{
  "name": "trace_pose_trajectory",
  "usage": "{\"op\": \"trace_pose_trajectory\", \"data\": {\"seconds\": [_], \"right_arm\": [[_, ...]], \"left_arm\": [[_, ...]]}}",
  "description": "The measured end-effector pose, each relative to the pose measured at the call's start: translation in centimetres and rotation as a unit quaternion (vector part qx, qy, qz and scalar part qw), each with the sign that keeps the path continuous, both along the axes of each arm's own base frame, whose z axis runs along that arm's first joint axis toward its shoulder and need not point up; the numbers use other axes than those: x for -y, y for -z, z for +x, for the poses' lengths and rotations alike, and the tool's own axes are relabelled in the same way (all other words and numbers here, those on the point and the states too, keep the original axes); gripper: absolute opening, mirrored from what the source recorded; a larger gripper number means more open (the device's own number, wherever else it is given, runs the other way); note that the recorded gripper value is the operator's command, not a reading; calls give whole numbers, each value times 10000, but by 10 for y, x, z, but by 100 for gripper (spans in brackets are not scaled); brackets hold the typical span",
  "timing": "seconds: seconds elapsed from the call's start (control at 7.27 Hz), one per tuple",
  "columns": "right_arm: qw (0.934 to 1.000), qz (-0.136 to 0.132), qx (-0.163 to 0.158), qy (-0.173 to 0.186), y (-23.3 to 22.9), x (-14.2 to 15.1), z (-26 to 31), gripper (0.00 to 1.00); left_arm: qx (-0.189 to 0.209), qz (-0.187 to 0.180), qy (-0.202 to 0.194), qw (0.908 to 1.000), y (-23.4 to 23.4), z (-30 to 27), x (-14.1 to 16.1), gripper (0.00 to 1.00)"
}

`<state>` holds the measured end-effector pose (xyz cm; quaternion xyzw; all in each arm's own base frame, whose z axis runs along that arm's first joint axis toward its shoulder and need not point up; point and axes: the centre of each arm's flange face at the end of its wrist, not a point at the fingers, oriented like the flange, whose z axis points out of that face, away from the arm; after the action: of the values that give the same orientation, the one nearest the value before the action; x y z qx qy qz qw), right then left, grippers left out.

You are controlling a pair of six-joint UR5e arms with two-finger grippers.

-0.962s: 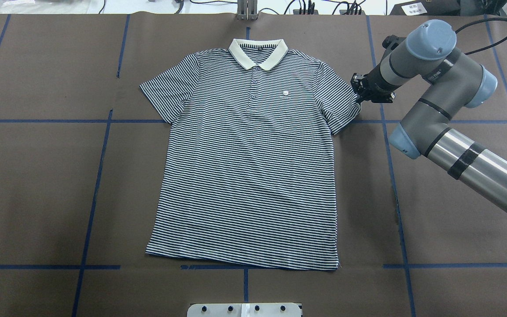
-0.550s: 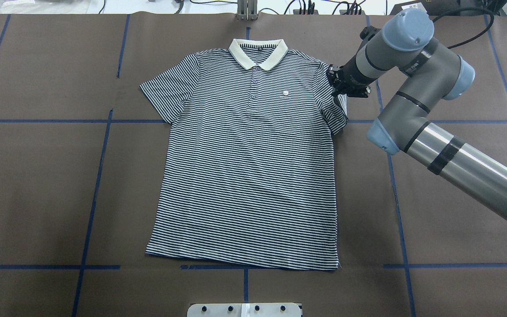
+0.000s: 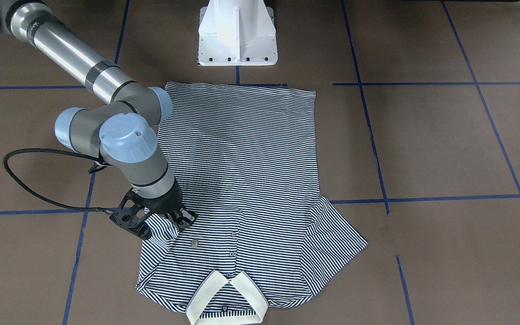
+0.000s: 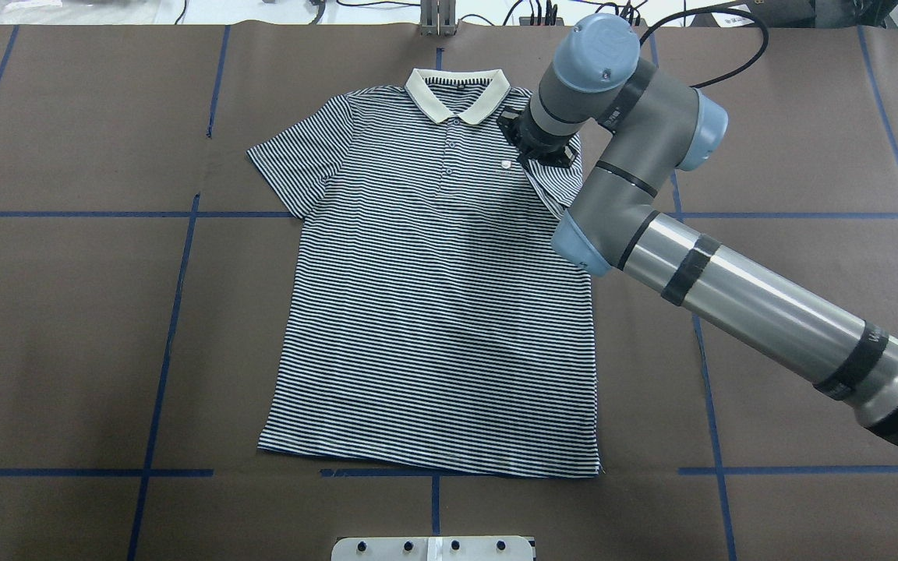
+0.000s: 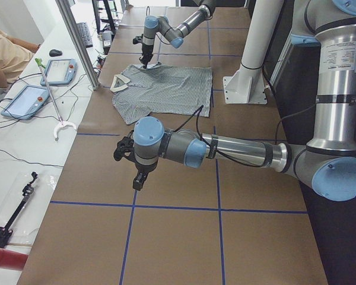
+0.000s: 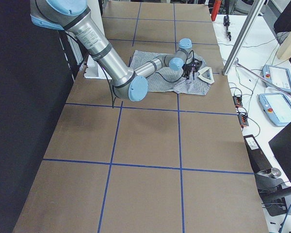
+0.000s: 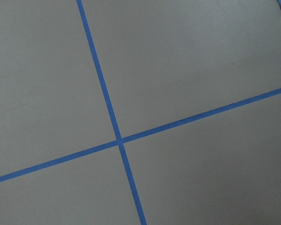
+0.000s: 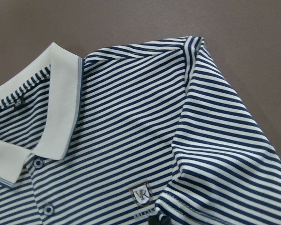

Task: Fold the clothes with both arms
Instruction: 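Grasp the sleeve with the right gripper and fold it inward toward the collar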

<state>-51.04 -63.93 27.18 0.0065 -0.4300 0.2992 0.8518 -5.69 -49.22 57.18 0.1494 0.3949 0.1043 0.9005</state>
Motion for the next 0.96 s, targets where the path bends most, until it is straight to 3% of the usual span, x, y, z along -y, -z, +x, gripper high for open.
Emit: {"op": "trace_pose_trajectory", "data": {"seconds": [0.14,0.27,0.69,0.96], "right_arm": [[9999,37,-85,-116,7,8,-7,2],[9995,112,-155,-233,10,13,-10,99],[9980,435,-125,-430,15,15,-17,100],[9963,692,190,-471,40,-1,2,100]], "left_arm": [[-12,2,-3,10000,1,0,0,100],[-18,17,-10,10000,2,1,1,100],[-372,462,-138,9981,12,7,4,100],[-805,909,-326,9921,25,22,8,100]]}}
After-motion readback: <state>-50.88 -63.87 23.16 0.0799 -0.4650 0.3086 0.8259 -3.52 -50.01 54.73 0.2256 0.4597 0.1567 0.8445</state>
